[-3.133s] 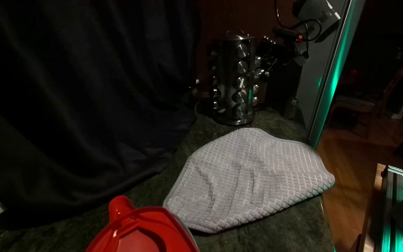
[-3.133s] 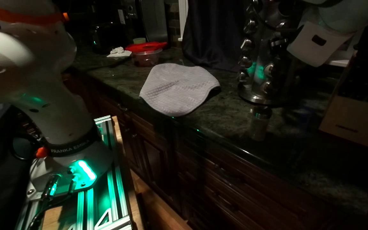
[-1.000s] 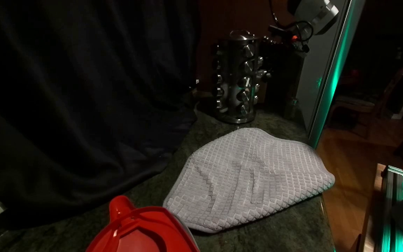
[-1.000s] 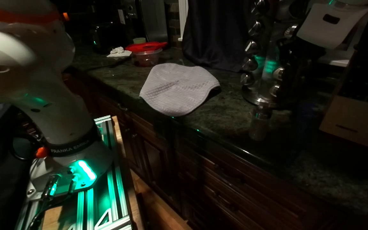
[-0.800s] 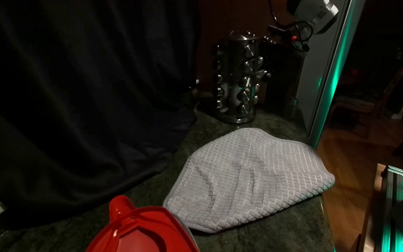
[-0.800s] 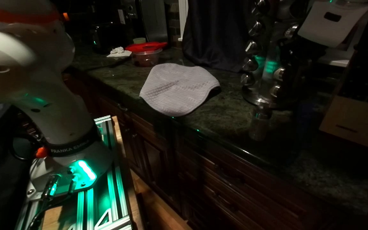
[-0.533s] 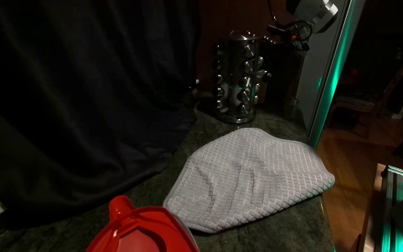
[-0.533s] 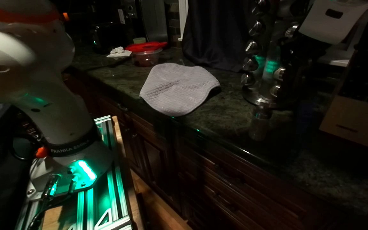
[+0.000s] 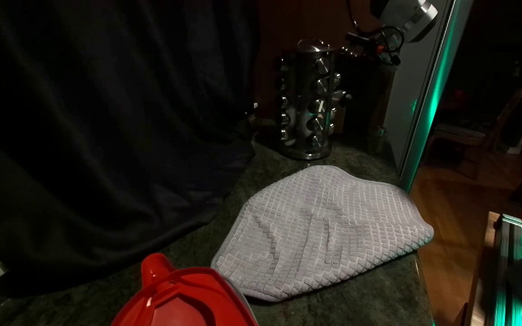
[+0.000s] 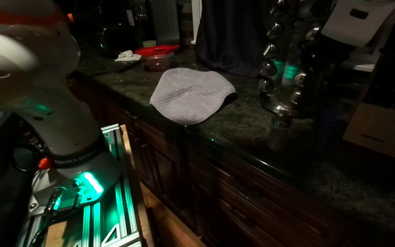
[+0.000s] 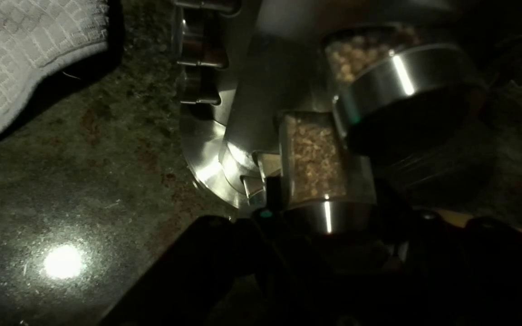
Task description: Take a jar out of the stand
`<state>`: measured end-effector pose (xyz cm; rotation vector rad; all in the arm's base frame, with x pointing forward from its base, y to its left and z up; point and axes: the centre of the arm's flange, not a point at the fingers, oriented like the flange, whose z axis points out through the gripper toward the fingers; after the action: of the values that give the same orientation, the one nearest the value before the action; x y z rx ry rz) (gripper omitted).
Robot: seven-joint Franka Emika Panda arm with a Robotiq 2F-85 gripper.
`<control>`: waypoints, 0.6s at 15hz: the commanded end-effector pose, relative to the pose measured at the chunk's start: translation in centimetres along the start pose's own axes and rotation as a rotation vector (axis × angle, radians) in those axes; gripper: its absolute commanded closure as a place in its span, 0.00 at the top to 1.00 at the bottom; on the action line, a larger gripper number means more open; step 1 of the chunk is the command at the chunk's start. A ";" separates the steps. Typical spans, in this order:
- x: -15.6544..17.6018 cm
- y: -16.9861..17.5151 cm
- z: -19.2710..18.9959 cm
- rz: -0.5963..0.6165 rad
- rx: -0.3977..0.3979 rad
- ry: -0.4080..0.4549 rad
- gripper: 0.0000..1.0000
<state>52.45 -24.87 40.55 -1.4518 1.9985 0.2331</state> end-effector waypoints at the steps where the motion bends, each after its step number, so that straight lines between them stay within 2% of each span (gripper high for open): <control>1: -0.6 0.1 0.0 0.006 0.001 0.017 0.67; 2: -0.7 0.1 0.0 0.004 0.003 0.017 0.74; 5: -1.0 -0.1 0.3 0.002 -0.003 0.017 0.85; 7: -1.2 -0.2 0.5 0.001 -0.006 0.020 0.87; 8: -1.3 -0.2 0.7 -0.002 -0.009 0.022 0.98; 9: -1.5 -0.4 0.8 -0.007 -0.010 0.023 0.97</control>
<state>52.87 -24.06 40.60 -1.4661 1.9876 0.2402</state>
